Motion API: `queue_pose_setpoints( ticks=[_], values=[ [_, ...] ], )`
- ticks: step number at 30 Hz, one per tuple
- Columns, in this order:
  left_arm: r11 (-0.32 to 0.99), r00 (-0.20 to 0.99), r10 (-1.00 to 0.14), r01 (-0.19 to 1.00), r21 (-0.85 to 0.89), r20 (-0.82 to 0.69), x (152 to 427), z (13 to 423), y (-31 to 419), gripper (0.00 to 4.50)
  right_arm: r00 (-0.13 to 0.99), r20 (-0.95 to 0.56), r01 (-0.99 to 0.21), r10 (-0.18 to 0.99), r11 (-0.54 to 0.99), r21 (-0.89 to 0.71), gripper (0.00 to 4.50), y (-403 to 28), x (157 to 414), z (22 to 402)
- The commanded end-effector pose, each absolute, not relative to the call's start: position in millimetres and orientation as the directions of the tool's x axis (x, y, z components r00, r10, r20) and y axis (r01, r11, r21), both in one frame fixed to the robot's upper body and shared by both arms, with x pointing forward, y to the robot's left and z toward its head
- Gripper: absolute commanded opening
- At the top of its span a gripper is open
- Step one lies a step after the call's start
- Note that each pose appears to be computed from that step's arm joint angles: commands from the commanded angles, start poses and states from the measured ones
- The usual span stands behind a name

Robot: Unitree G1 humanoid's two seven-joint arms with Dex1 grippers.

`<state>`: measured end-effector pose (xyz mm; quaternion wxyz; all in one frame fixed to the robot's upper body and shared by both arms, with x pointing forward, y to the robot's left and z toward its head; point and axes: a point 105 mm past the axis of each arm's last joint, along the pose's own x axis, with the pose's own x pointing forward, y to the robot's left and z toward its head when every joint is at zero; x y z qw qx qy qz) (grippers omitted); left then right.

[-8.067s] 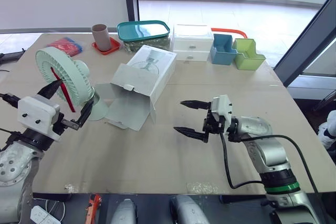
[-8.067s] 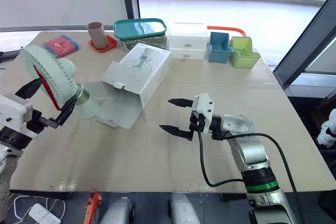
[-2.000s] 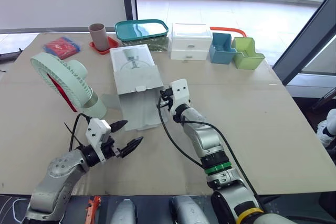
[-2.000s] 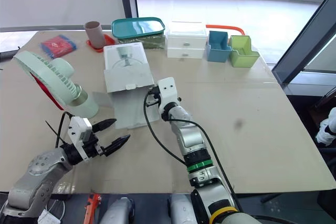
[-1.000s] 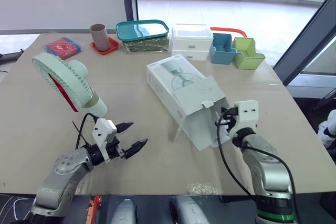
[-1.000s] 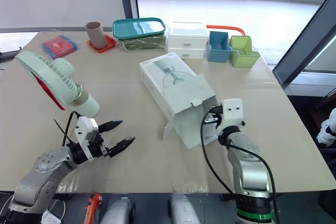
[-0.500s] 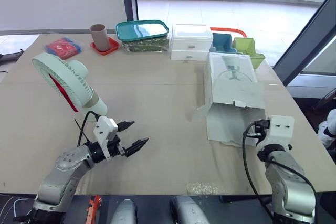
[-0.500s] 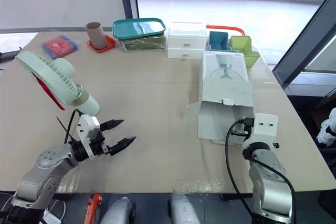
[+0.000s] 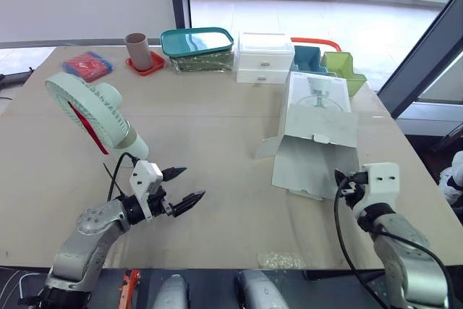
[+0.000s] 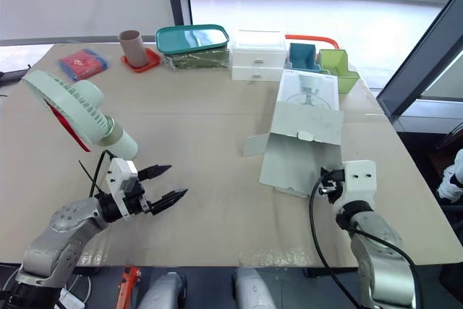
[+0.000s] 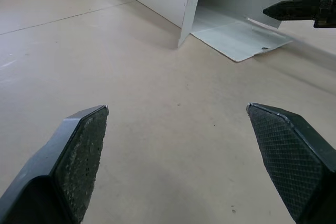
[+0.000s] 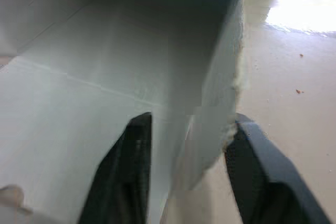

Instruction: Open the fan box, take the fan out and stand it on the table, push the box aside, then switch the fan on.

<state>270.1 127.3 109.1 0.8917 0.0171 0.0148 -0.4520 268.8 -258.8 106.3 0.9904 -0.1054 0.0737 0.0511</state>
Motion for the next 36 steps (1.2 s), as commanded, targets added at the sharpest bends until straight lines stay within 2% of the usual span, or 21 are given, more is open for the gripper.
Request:
queue_pose_setpoints(
  ticks=[1,2,3,4,8,9,11,17,19,26,36],
  values=[
    [0.576,0.578,-0.816,0.815,0.053,-0.021,271,117,127,4.5,0.983,-0.082,-0.182,0.167,0.954,-0.24,3.06,-261,261,127],
    [0.575,0.576,-0.817,0.817,0.054,-0.02,271,117,127,4.5,0.98,-0.086,-0.198,0.182,0.949,-0.244,3.58,-263,257,126],
    [0.573,0.575,-0.818,0.817,0.055,-0.02,272,117,127,4.5,0.977,-0.089,-0.208,0.191,0.946,-0.247,3.84,-264,256,126],
    [0.573,0.574,-0.819,0.818,0.055,-0.019,272,117,127,4.5,0.976,-0.091,-0.214,0.198,0.944,-0.25,4.44,-265,255,126],
    [0.55,0.553,-0.833,0.832,0.073,-0.032,276,115,127,4.5,0.881,-0.114,-0.473,0.459,0.853,-0.223,4.44,-254,223,125],
    [0.547,0.551,-0.834,0.834,0.074,-0.032,277,115,128,4.5,0.826,-0.128,-0.564,0.55,0.796,-0.222,4.44,-243,214,126],
    [0.539,0.543,-0.839,0.839,0.075,-0.033,277,115,127,4.5,0.738,-0.14,-0.673,0.66,0.707,-0.218,4.44,-227,205,128],
    [0.522,0.526,-0.85,0.849,0.077,-0.031,277,114,124,4.5,0.552,-0.099,-0.822,0.828,0.521,-0.23,4.44,-179,204,134],
    [0.525,0.528,-0.848,0.848,0.076,-0.028,278,115,123,4.5,0.491,-0.095,-0.852,0.866,0.455,-0.259,4.44,-164,207,133],
    [0.551,0.553,-0.833,0.831,0.074,-0.003,276,117,121,4.5,0.412,-0.071,-0.877,0.908,0.374,-0.302,4.44,-145,228,131],
    [0.641,0.641,-0.766,0.757,0.123,0.05,274,124,128,4.5,0.419,-0.052,-0.867,0.906,0.383,-0.319,4.44,-143,251,133]
  ],
)
